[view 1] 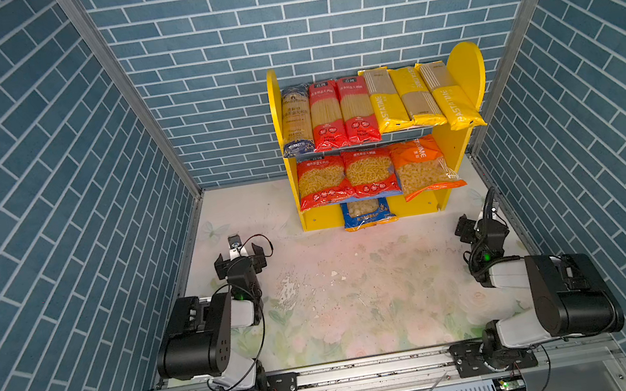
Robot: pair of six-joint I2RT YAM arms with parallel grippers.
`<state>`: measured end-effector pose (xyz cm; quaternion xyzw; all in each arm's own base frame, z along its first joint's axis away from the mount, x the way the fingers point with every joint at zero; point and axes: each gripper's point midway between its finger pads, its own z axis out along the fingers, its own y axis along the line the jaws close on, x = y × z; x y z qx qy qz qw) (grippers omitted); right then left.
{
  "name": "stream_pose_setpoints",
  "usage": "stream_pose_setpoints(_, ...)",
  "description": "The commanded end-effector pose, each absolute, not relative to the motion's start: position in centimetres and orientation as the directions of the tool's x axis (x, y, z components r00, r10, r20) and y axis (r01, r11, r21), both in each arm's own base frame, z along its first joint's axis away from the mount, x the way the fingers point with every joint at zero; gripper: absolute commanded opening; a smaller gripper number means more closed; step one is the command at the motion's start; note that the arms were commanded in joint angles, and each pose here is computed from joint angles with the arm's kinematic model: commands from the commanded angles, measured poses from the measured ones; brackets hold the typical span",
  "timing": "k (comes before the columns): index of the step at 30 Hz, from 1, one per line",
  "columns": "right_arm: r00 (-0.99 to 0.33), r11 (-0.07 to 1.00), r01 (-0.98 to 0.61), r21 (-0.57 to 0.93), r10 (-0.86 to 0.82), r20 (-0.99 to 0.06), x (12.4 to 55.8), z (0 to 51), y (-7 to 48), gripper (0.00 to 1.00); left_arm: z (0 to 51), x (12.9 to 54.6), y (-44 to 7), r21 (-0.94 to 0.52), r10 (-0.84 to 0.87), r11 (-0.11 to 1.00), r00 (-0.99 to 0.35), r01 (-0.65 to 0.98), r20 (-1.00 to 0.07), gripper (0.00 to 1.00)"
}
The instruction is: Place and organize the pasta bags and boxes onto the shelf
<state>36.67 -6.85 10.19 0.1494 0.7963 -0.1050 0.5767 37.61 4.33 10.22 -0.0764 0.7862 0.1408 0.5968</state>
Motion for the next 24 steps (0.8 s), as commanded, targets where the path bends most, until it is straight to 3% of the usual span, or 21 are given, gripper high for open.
stream_pose_setpoints(1, -0.285, 0.94, 0.34, 0.014, 0.117, -0.951, 37.4, 10.6, -6.6, 0.99, 10.0, 37.8, 3.8, 0.098, 0.021, 0.961, -0.284, -0.259, -0.958, 1.0)
stream_pose_setpoints(11, -0.366, 0.94, 0.337, -0.046, 0.086, -0.927, 38.8, 10.1, -6.2, 0.99, 10.1, 37.7, 3.8, 0.096, 0.021, 0.961, -0.278, -0.26, -0.96, 1.0)
stream_pose_setpoints(17, -0.363, 0.94, 0.339, -0.046, 0.085, -0.928, 38.8, 10.2, -6.3, 0.99, 10.0, 38.2, 3.4, 0.105, 0.03, 0.966, -0.299, -0.237, -0.954, 1.0)
stream_pose_setpoints(21, -0.365, 0.94, 0.339, -0.047, 0.085, -0.927, 38.8, 10.1, -6.3, 0.99, 9.8, 38.8, 1.5, 0.13, 0.084, 0.984, -0.315, -0.126, -0.945, 1.0)
stream_pose_setpoints(24, -0.365, 0.94, 0.338, -0.047, 0.085, -0.927, 38.8, 10.1, -6.2, 0.99, 9.9, 38.7, 1.6, 0.163, 0.105, 0.973, -0.318, -0.162, -0.942, 1.0)
